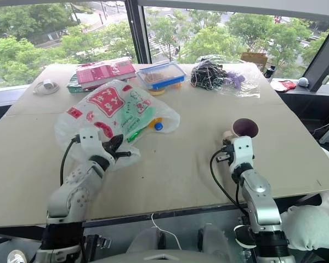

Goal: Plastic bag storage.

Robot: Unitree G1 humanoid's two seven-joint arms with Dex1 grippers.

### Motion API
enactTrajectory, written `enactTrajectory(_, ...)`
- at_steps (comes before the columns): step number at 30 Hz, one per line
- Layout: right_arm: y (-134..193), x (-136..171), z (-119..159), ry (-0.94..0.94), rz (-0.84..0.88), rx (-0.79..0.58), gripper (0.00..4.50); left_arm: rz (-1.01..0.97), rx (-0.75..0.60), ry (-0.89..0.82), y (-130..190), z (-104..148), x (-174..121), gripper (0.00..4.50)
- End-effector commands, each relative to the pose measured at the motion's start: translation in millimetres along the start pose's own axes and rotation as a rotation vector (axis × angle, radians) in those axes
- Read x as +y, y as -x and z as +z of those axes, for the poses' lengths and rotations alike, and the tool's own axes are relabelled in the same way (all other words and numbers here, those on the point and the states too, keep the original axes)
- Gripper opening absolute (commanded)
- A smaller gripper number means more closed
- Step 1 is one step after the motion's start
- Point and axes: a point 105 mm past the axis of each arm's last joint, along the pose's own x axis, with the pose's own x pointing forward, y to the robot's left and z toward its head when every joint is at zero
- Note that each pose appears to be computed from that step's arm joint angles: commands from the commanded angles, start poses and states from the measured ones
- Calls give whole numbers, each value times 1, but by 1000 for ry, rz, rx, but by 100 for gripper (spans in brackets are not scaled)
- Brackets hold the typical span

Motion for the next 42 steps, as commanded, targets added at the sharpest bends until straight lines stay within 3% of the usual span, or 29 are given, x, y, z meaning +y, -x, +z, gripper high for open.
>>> enactTrajectory(1,-44,67,153,237,380,-276,4,-550,-313,-63,-4,162,-89,0)
enactTrajectory(20,-34,73,150,241,405,-289,4,-507,-358,-77,-6,149,-86,0)
enactTrajectory(42,-36,71,154,243,396,-287,4,-515,-351,-58,-11,155,-87,0)
